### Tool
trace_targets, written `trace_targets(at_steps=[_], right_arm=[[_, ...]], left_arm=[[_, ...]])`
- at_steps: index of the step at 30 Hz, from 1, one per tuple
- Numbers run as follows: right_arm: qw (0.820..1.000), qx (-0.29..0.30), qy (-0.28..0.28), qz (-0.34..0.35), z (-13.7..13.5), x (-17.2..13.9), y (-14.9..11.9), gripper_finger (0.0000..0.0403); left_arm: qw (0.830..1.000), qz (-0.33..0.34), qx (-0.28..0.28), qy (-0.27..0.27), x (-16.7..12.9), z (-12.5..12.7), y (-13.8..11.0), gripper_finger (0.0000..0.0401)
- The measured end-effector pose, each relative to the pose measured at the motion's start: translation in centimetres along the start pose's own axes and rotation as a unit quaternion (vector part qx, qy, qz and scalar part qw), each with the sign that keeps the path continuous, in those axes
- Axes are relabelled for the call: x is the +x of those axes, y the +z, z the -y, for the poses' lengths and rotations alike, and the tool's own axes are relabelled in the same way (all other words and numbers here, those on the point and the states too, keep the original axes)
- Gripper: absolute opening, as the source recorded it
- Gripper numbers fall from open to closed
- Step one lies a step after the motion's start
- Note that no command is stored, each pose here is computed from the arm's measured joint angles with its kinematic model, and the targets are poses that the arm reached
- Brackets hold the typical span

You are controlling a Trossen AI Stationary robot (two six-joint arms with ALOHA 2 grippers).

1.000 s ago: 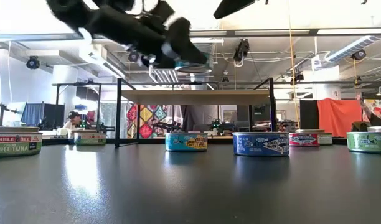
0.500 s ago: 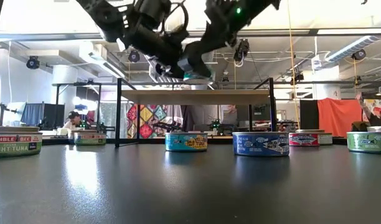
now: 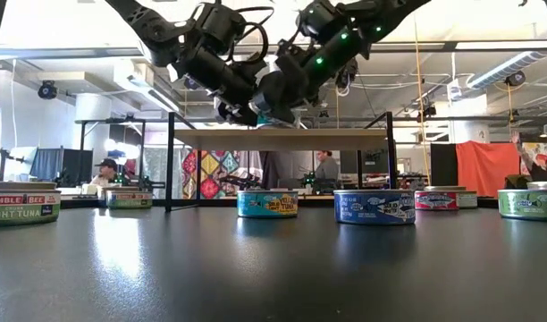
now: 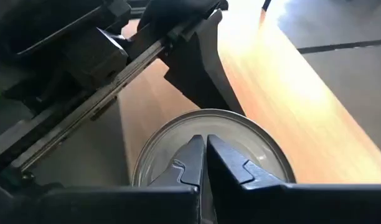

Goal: Stack canned seafood by type on shelf
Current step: Put the top light blue tuna can on the shelf

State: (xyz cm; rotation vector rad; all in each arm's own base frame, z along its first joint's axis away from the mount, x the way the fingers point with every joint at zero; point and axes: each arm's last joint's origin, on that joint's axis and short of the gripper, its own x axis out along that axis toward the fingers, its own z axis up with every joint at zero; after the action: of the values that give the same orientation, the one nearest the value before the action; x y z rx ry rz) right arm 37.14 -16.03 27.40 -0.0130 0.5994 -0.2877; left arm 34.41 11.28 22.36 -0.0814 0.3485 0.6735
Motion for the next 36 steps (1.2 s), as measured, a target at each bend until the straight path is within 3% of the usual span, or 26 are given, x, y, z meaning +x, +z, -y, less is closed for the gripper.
trace_targets(at_steps=[22,29,36], right_arm=[[0.998,-0.05,0.003,-0.041,1.1,1.0,-0.8,0.0013],[0.997,-0.056,-0.001,-0.045,1.1,1.0,-0.9,0.0013],[0.993,-0.101,0.004,-0.06,1.2,1.0,-1.2,0.0013]], left_arm=[[0.998,-0.038,0.049,-0.008,-1.5,-0.5,0.4,0.0399],[0.998,-0.046,0.046,-0.009,-1.6,-0.6,0.3,0.04],[0.996,-0.077,0.019,-0.027,-1.7,-1.2,1.3,0.04]])
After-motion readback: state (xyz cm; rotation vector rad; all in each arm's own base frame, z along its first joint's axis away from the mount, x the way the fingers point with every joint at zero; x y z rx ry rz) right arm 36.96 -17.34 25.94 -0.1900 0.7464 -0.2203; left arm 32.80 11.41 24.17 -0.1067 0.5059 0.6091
